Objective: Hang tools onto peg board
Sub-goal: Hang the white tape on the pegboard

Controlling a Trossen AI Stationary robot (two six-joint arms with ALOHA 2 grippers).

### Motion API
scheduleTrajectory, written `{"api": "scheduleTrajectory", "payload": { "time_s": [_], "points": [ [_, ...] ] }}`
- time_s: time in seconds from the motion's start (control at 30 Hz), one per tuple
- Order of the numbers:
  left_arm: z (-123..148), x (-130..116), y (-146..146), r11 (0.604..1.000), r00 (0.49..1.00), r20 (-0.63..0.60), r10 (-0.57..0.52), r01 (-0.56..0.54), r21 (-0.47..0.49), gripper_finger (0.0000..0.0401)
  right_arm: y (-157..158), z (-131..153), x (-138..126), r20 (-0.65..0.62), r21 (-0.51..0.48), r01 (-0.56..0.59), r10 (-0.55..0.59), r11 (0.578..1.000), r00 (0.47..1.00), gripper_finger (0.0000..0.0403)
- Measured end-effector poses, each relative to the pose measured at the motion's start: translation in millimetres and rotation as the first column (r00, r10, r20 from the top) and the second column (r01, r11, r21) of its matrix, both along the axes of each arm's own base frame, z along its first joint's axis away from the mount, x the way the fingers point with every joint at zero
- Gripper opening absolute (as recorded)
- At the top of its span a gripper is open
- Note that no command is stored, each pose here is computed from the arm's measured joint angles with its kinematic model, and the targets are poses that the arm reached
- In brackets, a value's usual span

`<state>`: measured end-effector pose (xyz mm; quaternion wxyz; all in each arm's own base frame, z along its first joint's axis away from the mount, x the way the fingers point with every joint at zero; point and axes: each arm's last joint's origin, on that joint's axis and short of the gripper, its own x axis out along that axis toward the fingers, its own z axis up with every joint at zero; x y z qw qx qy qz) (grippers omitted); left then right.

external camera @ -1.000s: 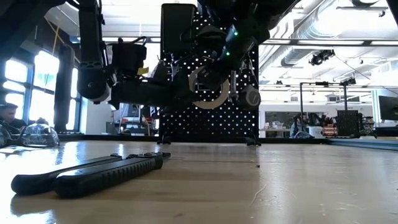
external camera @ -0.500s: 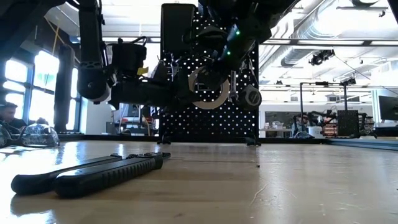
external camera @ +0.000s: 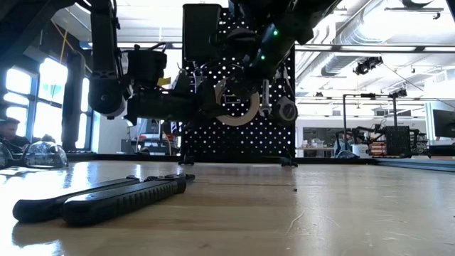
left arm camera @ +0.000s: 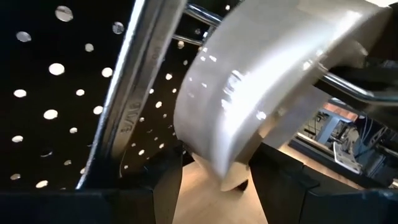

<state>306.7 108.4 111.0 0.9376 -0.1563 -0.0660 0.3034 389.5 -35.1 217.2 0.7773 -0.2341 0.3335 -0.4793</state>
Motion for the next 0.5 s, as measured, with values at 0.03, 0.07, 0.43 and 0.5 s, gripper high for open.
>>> {"api": "scheduleTrajectory", "payload": {
  "time_s": [0.03,0.07,0.43,0.5],
  "points": [
    [0.1,-0.3,0.9,1.000,1.000,0.003,0.001,-0.001,-0.003,0.0172,1.6,-0.2,0.0,-0.003,0.000,-0.004,0.004,1.000,1.000,0.0159],
    [0.1,-0.3,0.8,1.000,1.000,0.006,-0.002,0.002,-0.006,0.0172,2.5,0.1,0.0,-0.003,0.001,-0.008,0.008,1.000,1.000,0.0159],
    [0.3,-0.1,0.6,1.000,1.000,0.007,-0.013,0.013,-0.006,0.0172,9.4,2.4,-0.9,-0.011,0.008,-0.036,0.037,0.999,0.999,0.0159],
    [0.3,0.0,0.4,1.000,1.000,0.007,-0.019,0.019,-0.005,0.0172,10.1,2.2,-1.0,-0.010,0.009,-0.037,0.038,0.999,0.999,0.0159]
  ]
}}
